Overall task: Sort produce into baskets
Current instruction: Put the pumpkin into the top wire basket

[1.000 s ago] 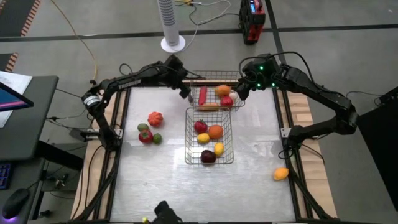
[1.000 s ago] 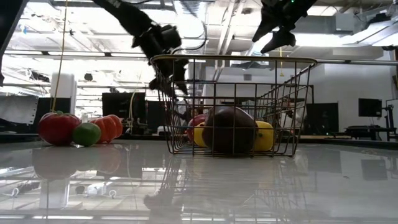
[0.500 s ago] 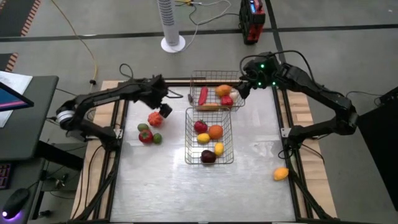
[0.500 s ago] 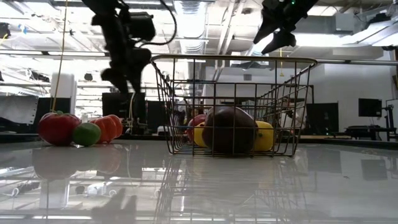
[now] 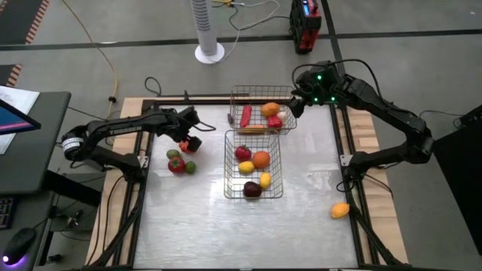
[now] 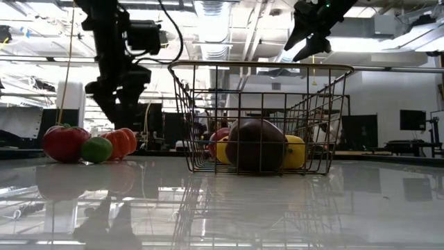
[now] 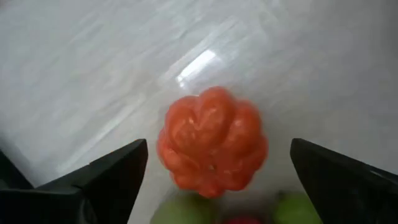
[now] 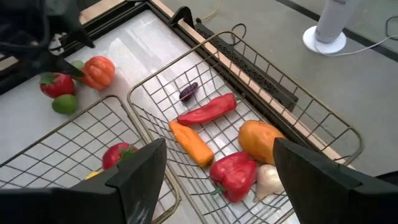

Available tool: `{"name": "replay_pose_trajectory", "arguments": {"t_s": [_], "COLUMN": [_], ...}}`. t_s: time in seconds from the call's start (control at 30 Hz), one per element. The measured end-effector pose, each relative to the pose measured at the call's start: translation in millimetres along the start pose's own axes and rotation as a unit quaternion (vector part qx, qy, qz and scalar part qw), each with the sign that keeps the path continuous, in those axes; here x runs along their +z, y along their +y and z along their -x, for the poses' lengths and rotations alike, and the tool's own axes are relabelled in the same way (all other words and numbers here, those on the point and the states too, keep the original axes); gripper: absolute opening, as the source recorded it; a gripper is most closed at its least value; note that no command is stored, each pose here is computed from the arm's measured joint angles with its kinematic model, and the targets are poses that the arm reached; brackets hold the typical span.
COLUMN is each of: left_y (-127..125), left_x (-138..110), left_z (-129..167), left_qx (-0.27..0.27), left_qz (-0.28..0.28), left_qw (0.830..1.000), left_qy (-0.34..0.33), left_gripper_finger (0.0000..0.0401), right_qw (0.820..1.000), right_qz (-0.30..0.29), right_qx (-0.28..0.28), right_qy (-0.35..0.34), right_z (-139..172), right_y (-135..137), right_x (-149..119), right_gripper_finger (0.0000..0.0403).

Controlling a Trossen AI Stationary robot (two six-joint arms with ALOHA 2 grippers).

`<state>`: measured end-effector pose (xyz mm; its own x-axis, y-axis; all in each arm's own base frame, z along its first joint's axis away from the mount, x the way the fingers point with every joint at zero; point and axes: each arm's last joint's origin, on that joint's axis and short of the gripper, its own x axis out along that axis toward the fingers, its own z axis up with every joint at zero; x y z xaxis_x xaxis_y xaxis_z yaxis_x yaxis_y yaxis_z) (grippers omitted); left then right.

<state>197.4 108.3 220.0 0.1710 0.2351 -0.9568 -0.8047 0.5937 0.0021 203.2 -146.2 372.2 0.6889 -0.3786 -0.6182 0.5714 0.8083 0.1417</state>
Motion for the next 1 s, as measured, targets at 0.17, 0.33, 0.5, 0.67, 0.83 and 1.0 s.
{"name": "replay_pose_trajectory", "arguments": {"t_s": [0.17,0.33,0.5,0.67,0.83,1.0], "left_y": [1.4,2.7,3.0,-2.1,-12.2,-17.9], "left_x": [-11.8,-23.9,-26.2,-12.9,21.0,53.1], "left_z": [-19.6,-39.8,-44.5,-35.9,-4.9,27.0], "left_qx": [0.004,-0.016,-0.022,-0.040,-0.058,-0.089], "left_qz": [-0.027,-0.024,-0.015,-0.011,-0.018,-0.043], "left_qw": [1.000,1.000,1.000,0.998,0.989,0.964], "left_qy": [0.001,-0.001,-0.004,-0.043,-0.138,-0.246], "left_gripper_finger": [0.0393,0.0394,0.0378,0.0344,0.0333,0.0335], "right_qw": [1.000,1.000,1.000,1.000,1.000,1.000], "right_qz": [-0.003,-0.003,-0.007,-0.009,-0.014,-0.013], "right_qx": [0.002,0.002,0.002,0.002,0.002,0.002], "right_qy": [0.001,0.001,0.000,0.000,0.000,0.000], "right_z": [0.0,0.0,0.0,0.0,0.0,0.0], "right_y": [0.2,0.2,0.2,0.2,0.2,0.2], "right_x": [-0.1,-0.1,0.0,0.0,0.0,0.1], "right_gripper_finger": [0.0321,0.0321,0.0321,0.0321,0.0321,0.0321]}}
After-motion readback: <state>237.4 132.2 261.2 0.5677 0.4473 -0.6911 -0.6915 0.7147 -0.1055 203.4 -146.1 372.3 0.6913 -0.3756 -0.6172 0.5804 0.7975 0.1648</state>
